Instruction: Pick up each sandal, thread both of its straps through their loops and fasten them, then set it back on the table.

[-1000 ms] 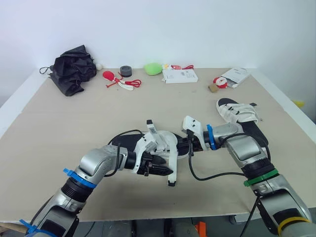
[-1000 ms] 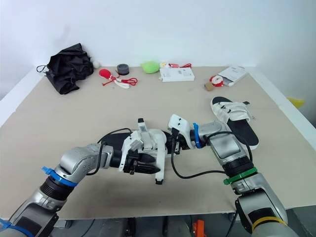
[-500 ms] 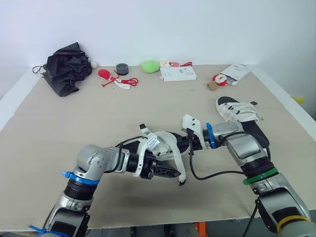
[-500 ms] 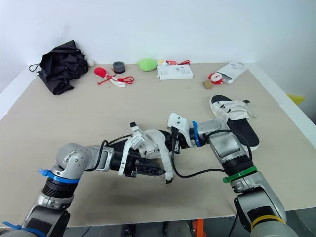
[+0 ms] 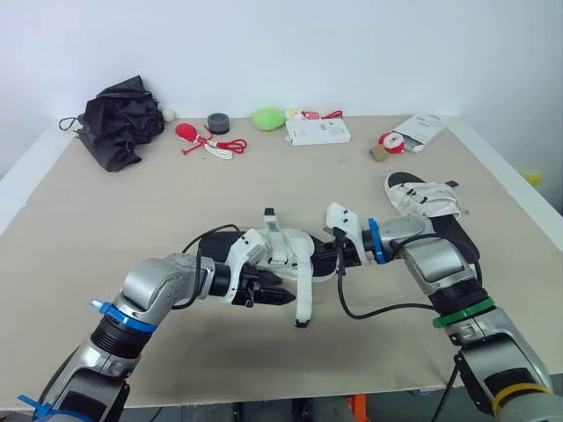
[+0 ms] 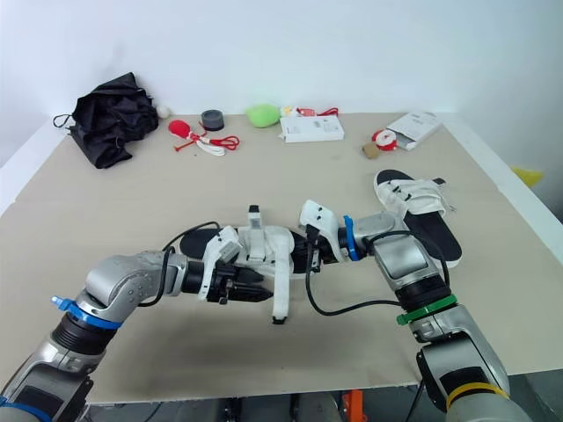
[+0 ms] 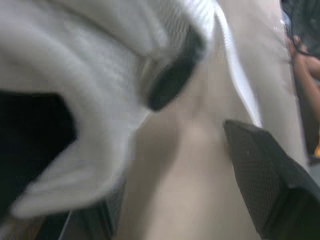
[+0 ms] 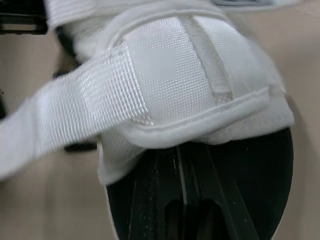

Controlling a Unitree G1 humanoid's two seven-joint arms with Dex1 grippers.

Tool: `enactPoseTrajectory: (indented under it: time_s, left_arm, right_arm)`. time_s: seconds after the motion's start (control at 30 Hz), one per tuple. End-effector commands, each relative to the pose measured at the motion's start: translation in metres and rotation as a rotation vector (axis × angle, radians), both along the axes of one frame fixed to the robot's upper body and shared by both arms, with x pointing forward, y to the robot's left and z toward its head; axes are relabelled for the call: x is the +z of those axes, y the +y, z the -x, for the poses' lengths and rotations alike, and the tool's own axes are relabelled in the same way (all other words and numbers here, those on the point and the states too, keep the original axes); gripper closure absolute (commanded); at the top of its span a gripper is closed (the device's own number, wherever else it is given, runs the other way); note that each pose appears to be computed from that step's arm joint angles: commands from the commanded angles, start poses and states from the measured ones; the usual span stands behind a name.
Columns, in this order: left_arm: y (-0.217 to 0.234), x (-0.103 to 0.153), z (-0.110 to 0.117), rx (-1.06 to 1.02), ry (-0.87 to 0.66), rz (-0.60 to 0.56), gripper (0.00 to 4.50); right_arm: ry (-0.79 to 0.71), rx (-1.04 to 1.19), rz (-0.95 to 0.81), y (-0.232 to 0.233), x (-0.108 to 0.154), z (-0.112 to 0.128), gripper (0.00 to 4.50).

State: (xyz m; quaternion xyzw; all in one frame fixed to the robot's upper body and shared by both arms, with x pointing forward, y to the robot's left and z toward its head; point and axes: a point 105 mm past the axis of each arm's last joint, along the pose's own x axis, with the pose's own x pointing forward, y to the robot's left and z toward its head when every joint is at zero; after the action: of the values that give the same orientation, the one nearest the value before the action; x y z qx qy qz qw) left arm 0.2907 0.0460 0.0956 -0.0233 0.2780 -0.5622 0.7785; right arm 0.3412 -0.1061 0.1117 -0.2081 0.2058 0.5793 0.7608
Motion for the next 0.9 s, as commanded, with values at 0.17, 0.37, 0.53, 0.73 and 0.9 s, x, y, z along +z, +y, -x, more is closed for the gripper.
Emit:
enactPoseTrajectory:
  time_s: [0.17,0.37,0.53,0.73,0.9]
  left_arm:
    - [-0.009,0.029,0.009,-0.033,0.022,0.103,1.44]
    - [0.0,0.038,0.029,-0.145,0.113,0.096,1.44]
    - [0.018,0.035,0.028,-0.173,0.125,0.041,1.44]
    - [0.002,0.042,0.039,-0.231,0.144,0.107,1.44]
    - [-0.015,0.034,0.054,-0.25,0.202,0.144,1.44]
  right_arm:
    - [0.075,-0.039,0.077,-0.012,-0.026,0.005,4.5]
    - [0.071,-0.041,0.078,-0.013,-0.026,0.005,4.5]
    - [0.073,-0.038,0.077,-0.012,-0.026,0.007,4.5]
    - [0.073,-0.039,0.075,-0.012,-0.026,0.007,4.5]
    - [0.071,-0.047,0.071,-0.012,-0.026,0.007,4.5]
